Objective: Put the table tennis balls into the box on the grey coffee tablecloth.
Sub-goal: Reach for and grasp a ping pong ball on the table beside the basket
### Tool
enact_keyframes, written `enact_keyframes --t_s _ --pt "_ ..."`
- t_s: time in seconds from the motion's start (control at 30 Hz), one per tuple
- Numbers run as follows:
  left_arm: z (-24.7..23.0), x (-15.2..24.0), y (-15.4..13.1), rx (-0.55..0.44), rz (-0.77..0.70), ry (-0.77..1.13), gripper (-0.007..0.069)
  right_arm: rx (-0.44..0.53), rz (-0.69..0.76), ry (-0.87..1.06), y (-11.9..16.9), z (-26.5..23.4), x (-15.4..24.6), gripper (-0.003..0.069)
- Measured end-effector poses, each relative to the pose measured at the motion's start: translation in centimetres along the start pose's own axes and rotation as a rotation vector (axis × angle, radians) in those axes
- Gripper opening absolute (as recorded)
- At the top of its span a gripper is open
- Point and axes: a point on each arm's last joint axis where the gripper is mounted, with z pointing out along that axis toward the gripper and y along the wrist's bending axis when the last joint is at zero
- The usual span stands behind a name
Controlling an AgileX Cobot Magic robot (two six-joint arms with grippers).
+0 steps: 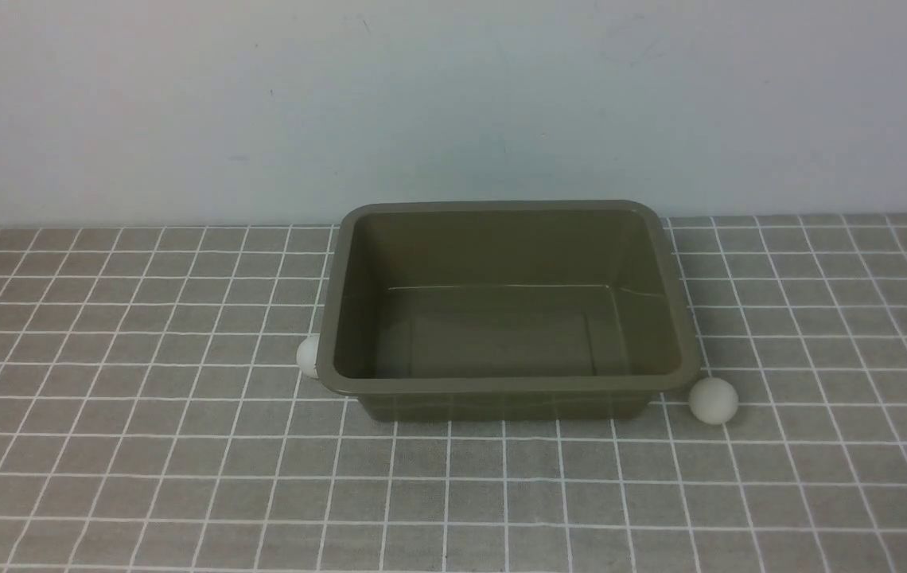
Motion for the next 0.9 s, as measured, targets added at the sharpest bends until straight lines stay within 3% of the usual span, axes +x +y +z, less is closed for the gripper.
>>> enact_keyframes --t_s 0.13,0.17,0.2,0.37,0.53,0.6,0.73,0.9 --pt "2.1 -2.7 -3.3 0.048 0.045 0.159 -0.0005 -0.06 0.373 -0.158 0.3 -0.1 -1.5 -0.001" --pt "2.3 -2.8 -3.5 0.05 0.048 0.173 -0.0005 -0.064 0.409 -0.173 0.2 -0.2 -1.6 -0.001" --pt "4.5 -3.2 -4.8 0.062 0.089 0.358 -0.0005 -0.075 0.521 -0.219 0.1 -0.2 -2.1 -0.001" --pt "10.3 -2.6 -5.8 0.049 0.194 0.795 -0.0005 -0.078 0.6 -0.254 0.0 -0.3 -2.4 -0.001" --pt "16.2 0.3 -3.2 -0.036 0.259 1.067 -0.0005 -0.086 0.62 -0.191 0.3 -0.3 -2.2 -0.001" --pt "18.5 1.6 -2.0 -0.057 0.279 1.138 -0.0005 -0.121 0.577 -0.089 1.4 -0.6 -3.1 -0.001" --pt "22.4 4.5 0.3 -0.074 0.291 1.277 -0.0005 -0.129 0.304 0.15 3.7 -0.9 -7.0 -0.0009" --pt "26.4 7.4 2.5 -0.084 0.282 1.365 -0.0005 0.005 -0.011 0.551 5.4 1.6 -12.4 -0.0009"
